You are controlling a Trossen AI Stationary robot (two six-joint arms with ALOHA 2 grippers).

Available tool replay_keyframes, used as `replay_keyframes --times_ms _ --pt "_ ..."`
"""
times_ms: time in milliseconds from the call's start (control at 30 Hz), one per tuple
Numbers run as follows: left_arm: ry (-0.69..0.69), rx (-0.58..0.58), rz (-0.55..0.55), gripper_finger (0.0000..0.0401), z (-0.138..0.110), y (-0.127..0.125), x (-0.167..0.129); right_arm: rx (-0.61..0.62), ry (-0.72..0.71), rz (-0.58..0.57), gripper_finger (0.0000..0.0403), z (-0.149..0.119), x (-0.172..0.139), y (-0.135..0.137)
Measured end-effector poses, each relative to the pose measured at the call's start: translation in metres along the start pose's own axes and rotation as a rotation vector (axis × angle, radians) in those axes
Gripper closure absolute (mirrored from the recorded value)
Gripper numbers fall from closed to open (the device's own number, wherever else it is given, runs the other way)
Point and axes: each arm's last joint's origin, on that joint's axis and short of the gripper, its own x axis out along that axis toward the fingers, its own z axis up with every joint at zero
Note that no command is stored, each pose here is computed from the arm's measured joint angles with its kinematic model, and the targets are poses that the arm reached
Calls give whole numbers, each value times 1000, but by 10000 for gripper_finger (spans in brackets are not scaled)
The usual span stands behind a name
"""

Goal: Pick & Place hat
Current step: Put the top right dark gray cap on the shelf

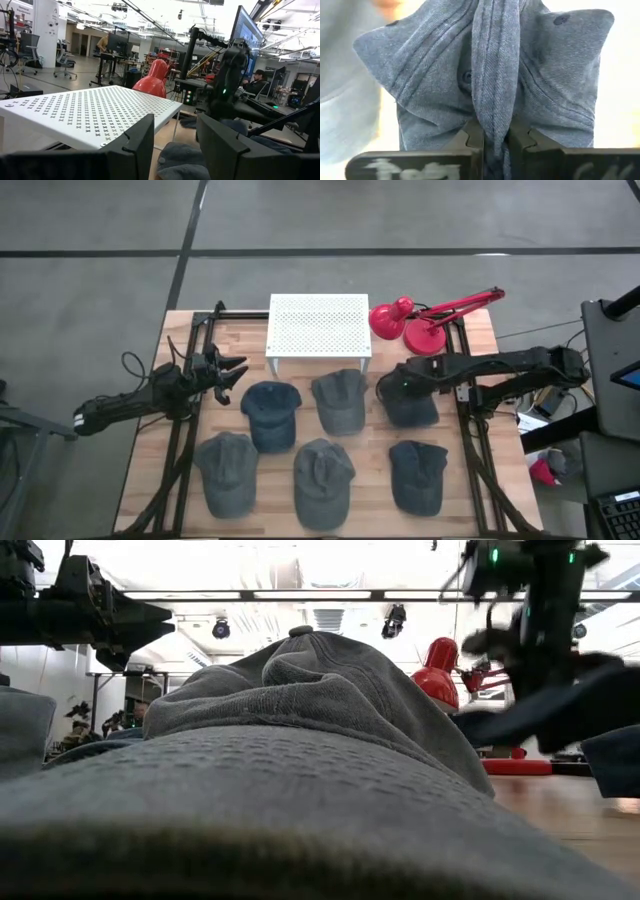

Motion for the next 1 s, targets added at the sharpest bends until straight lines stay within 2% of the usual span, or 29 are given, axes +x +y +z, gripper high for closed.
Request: replay_keyframes --times_ms 100,367,500,600,700,833,1000 --pt "0 -25 0 249 0 0 0 -61 -6 110 374 1 -32 7" --pt "0 -73 0 249 0 0 0 -308 -99 507 374 -4 -120 30" --pt "0 -73 0 249 0 0 0 -425 -288 726 374 -1 -149 53" --pt "0 -73 0 249 0 0 0 -452 -469 828 374 5 -162 74" --pt "0 -73 0 250 0 0 0 -452 -617 817 371 11 -165 95" --pt "0 -78 -1 249 0 0 0 -445 -763 681 369 23 -164 120" --pt "-1 -78 0 250 0 0 0 -399 -830 580 367 43 -157 151"
